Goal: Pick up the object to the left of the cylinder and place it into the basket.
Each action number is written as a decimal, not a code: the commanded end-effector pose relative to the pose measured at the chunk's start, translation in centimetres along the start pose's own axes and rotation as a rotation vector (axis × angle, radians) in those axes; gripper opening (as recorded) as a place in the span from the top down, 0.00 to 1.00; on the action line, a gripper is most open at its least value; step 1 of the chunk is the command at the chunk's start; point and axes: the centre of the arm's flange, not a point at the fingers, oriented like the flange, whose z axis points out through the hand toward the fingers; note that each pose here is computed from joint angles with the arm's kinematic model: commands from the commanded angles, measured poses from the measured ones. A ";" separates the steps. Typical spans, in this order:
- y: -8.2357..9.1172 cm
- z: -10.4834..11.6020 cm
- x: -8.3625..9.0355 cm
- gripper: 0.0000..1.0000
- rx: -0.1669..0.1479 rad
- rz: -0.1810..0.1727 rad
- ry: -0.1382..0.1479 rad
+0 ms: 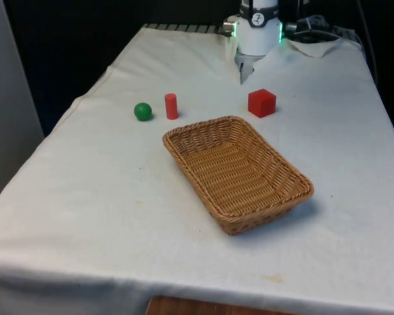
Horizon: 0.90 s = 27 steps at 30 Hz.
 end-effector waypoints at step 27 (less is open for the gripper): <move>-1.7 5.7 -5.6 0.00 0.011 -0.052 0.081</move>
